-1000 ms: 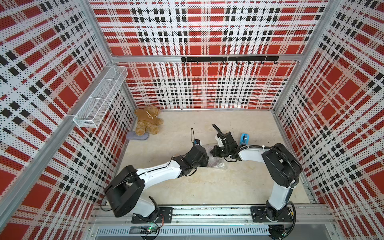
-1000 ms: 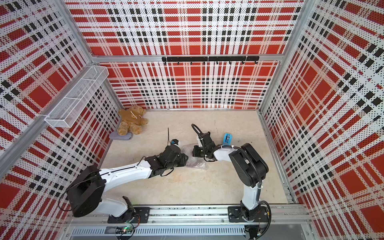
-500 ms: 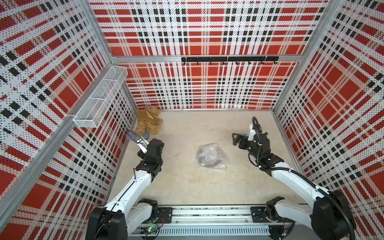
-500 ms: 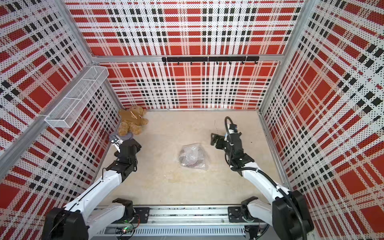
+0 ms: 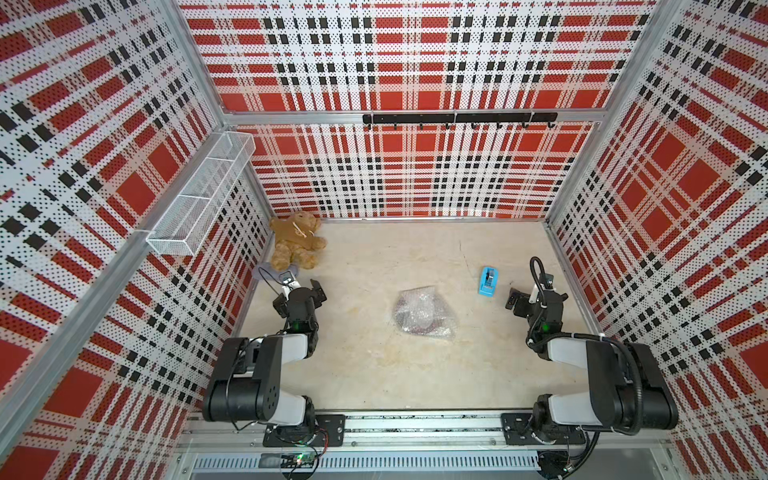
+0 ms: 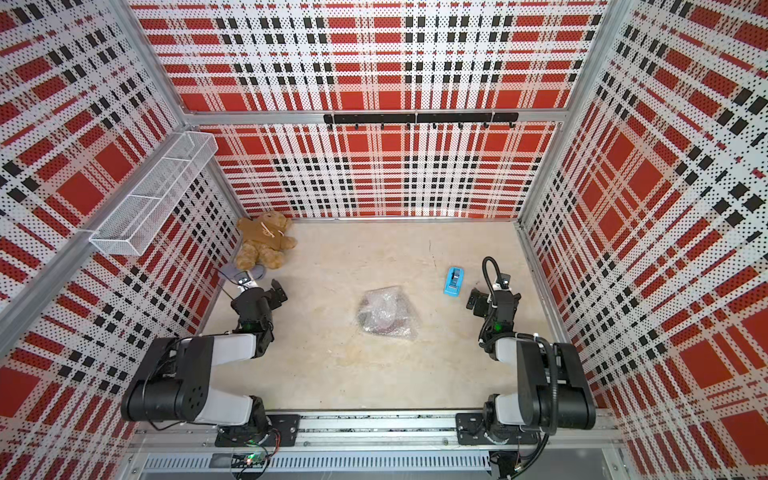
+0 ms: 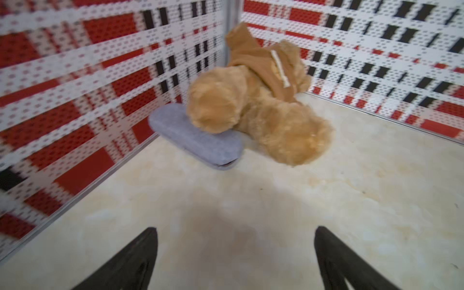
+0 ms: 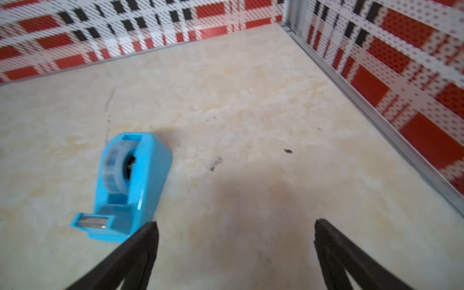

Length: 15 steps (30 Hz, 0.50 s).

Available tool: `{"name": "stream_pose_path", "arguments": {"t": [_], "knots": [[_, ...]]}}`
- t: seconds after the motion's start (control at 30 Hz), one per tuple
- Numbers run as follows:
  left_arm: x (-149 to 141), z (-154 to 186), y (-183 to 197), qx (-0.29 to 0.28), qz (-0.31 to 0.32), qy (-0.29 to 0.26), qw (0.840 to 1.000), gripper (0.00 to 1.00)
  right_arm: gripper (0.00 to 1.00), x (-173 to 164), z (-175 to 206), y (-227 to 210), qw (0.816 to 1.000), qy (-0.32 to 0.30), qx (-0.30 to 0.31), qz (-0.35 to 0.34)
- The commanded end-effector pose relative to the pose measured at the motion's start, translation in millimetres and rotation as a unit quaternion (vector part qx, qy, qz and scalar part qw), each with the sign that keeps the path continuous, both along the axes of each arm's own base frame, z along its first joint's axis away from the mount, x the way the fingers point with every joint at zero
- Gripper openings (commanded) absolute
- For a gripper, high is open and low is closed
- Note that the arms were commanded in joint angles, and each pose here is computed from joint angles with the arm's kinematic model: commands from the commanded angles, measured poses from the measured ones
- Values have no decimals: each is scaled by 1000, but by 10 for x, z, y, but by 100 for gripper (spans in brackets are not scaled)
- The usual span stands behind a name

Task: Wrap dinner plates in bubble wrap
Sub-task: Reset both arms

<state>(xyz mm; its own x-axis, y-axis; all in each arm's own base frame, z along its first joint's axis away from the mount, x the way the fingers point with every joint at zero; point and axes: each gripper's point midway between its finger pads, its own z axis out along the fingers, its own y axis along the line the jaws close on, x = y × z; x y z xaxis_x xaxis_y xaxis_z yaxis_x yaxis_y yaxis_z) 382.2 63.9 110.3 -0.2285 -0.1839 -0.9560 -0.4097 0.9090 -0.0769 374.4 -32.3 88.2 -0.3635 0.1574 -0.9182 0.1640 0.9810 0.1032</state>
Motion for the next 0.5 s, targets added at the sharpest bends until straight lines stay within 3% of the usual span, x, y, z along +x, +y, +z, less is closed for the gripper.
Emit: {"name": "stream_pose_path", "arguments": {"t": [0.0,0.07,0.17,0.27,0.47], "knots": [[231,407,-255,45,-74,-82,993,98,100,241,457,283,988,-117,-27,100],[116,445,-284,50,-81,-98,991,98,100,191,461,431,982,-125,-43,133],[-152,515,-227,53,-64,-164,983,98,100,75,504,343,980,-168,-40,102],[-125,436,-204,50,-53,-137,988,98,100,109,429,173,988,-141,-49,38],[-139,487,-219,52,-55,-154,985,98,100,142,419,283,988,-132,-56,65]]}}
